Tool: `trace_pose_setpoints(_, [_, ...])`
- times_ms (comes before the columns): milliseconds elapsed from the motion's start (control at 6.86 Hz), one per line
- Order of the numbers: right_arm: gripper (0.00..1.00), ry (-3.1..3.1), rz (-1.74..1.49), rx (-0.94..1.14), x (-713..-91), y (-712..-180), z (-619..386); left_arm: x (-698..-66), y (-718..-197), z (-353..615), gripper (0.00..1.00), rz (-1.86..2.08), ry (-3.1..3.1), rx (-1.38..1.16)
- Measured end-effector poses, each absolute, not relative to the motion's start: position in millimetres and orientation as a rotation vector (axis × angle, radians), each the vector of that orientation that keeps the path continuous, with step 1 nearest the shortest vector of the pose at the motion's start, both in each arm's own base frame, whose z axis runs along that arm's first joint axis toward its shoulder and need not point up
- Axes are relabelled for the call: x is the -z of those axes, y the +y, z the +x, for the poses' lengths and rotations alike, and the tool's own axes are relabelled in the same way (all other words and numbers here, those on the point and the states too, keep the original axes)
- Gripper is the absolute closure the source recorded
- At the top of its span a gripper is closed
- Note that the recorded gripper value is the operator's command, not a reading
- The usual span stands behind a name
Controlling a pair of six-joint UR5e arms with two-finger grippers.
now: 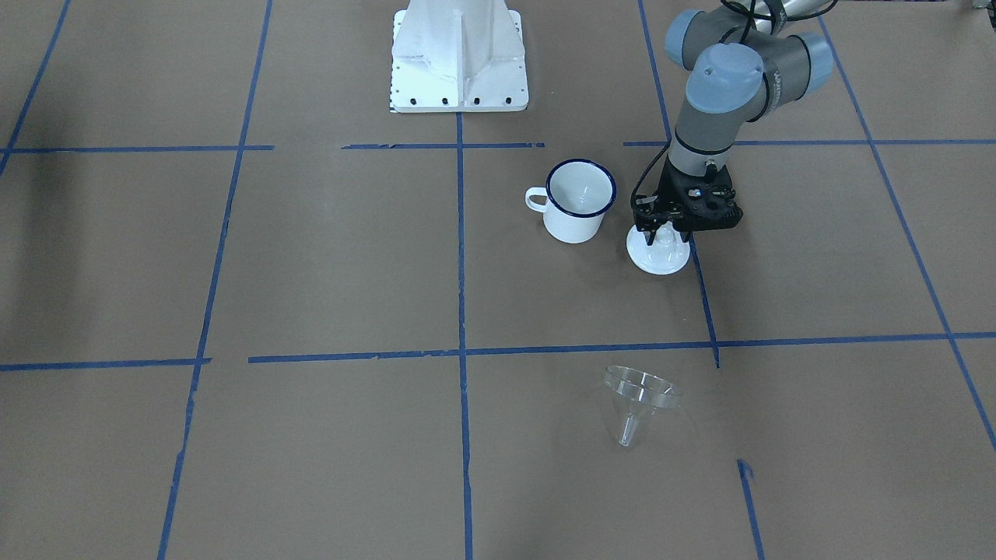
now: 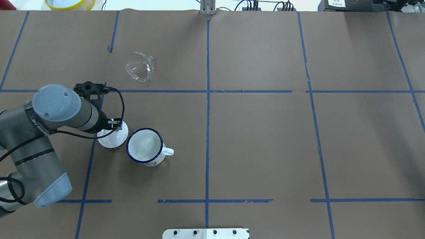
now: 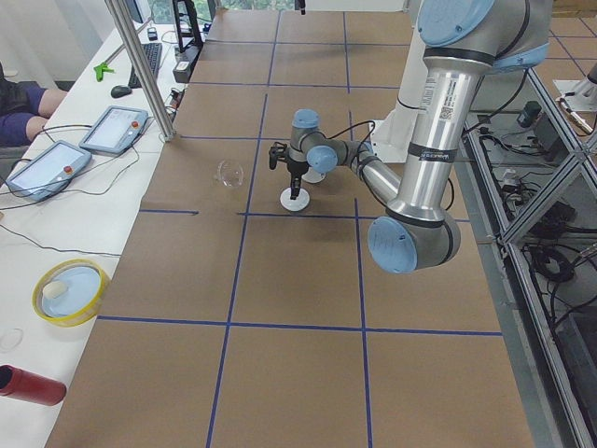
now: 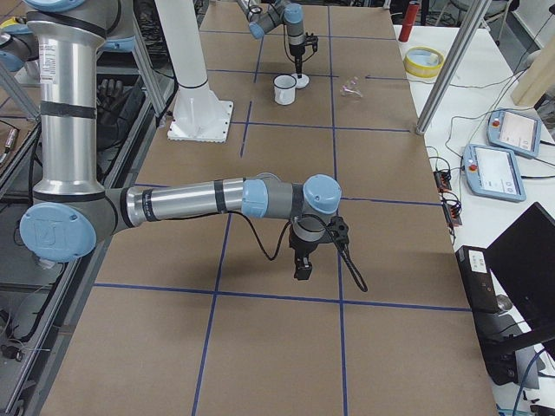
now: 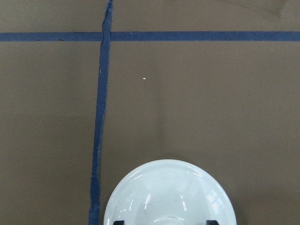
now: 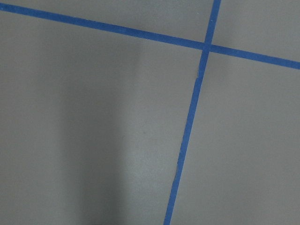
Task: Remove funnel from cup
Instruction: 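Grasp the white lid's knob with the left gripper, then lift the white lid and carry it over the mug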
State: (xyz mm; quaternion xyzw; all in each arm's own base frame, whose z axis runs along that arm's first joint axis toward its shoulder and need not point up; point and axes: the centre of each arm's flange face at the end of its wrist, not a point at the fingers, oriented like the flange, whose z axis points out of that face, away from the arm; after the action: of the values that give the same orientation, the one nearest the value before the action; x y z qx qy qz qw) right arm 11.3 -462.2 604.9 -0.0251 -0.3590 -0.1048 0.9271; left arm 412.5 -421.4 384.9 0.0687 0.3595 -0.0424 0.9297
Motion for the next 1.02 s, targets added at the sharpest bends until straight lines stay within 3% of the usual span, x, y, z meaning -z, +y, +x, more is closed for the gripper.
trace_pose_setpoints(146, [0.0,-0.736,-0.052,0.215,-605,-462,11,-385,-421,412,0.38,0.139,0.737,0.086])
trace_pose_setpoints(291, [0.0,-0.736,-0.052,0.215,-605,-462,11,-385,-421,412,0.51,0.139,0.736,0.086])
trace_pose_setpoints(583, [0.0,-0.736,-0.052,0.215,-605,-462,11,-385,-421,412,0.91,0.139,0.738,0.086])
trace_pose_setpoints(728, [0.0,-0.736,-0.052,0.215,-605,-462,11,-384,-421,412,1.0,0.139,0.739,0.086])
trace_pose_setpoints(1020, [0.0,-0.736,-0.052,0.215,-605,-462,11,-367,-423,395,1.0,0.152,0.765,0.097])
